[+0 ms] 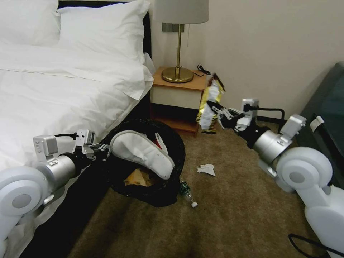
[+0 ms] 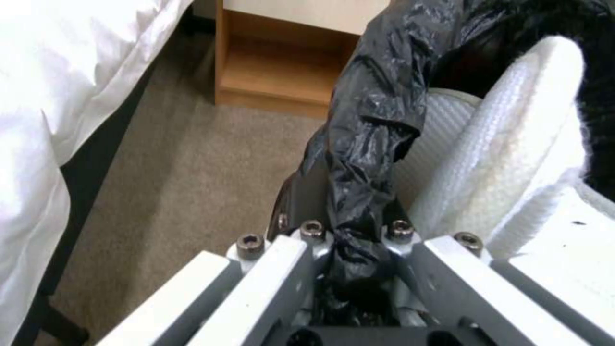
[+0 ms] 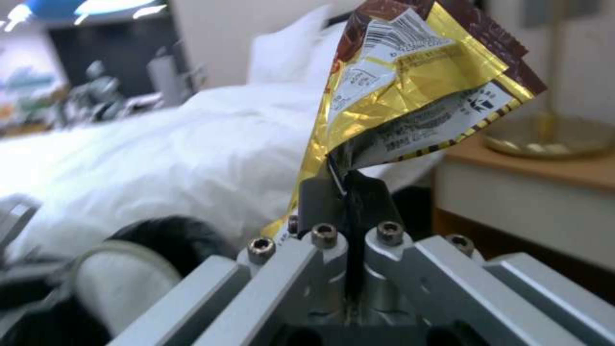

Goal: Pick up the trash bin, then pick up the garbage on the floor and place it into the trash bin.

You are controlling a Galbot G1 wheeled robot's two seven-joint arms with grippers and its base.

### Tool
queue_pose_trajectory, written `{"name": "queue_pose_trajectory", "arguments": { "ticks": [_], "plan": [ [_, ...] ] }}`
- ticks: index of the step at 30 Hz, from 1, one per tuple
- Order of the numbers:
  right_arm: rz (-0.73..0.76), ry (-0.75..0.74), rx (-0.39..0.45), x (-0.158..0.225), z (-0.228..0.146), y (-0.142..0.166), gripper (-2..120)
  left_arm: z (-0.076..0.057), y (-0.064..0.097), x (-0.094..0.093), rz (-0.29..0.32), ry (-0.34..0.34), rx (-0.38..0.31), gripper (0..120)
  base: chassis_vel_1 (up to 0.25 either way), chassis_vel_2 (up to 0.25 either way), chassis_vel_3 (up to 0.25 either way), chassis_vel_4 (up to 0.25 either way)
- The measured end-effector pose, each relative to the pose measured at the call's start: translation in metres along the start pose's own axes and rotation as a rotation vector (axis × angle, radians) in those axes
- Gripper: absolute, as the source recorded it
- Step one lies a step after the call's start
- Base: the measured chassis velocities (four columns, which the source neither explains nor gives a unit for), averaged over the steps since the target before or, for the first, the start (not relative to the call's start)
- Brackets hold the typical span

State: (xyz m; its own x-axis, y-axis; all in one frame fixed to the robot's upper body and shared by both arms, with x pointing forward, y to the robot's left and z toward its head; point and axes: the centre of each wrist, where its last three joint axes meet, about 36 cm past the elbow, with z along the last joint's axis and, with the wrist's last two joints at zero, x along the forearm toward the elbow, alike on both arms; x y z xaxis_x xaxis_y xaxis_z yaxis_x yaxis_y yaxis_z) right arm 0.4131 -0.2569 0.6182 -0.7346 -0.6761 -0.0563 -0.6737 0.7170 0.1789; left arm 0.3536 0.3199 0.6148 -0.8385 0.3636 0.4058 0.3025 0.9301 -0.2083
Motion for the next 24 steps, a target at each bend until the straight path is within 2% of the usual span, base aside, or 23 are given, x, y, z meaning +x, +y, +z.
{"name": "queue_pose_trajectory", "arguments": {
  "ticks": [1,3,4,6,13,17,24],
  "plan": [
    [0.000,0.000,0.000,0.000,0.000,0.000,0,0.000,0.000,0.000,0.000,0.000,0.000,1,0.000,0.000,0.000,0.000],
    [-0.102,0.021,0.083,-0.008,-0.005,0.004,0,0.001,-0.001,-0.001,0.001,0.008,0.001,1,0.000,0.000,0.000,0.000],
    [-0.102,0.021,0.083,-0.008,-0.005,0.004,0,0.001,-0.001,-0.001,0.001,0.008,0.001,1,0.000,0.000,0.000,0.000],
    [-0.211,0.051,0.127,-0.022,-0.005,0.017,0,0.000,-0.001,-0.002,0.002,0.012,0.002,1,0.000,0.000,0.000,0.000],
    [-0.317,0.095,0.127,-0.050,0.002,0.046,0,-0.001,0.000,-0.002,-0.001,0.012,0.005,1,0.000,0.000,0.000,0.000],
    [-0.361,0.170,0.134,-0.063,0.016,0.063,0,-0.001,-0.003,0.001,-0.003,0.019,0.023,1,0.000,0.000,0.000,0.000],
    [-0.377,0.226,0.146,-0.072,0.027,0.071,0,-0.004,-0.004,0.004,-0.009,0.022,0.030,1,0.000,0.000,0.000,0.000]
  ]
}}
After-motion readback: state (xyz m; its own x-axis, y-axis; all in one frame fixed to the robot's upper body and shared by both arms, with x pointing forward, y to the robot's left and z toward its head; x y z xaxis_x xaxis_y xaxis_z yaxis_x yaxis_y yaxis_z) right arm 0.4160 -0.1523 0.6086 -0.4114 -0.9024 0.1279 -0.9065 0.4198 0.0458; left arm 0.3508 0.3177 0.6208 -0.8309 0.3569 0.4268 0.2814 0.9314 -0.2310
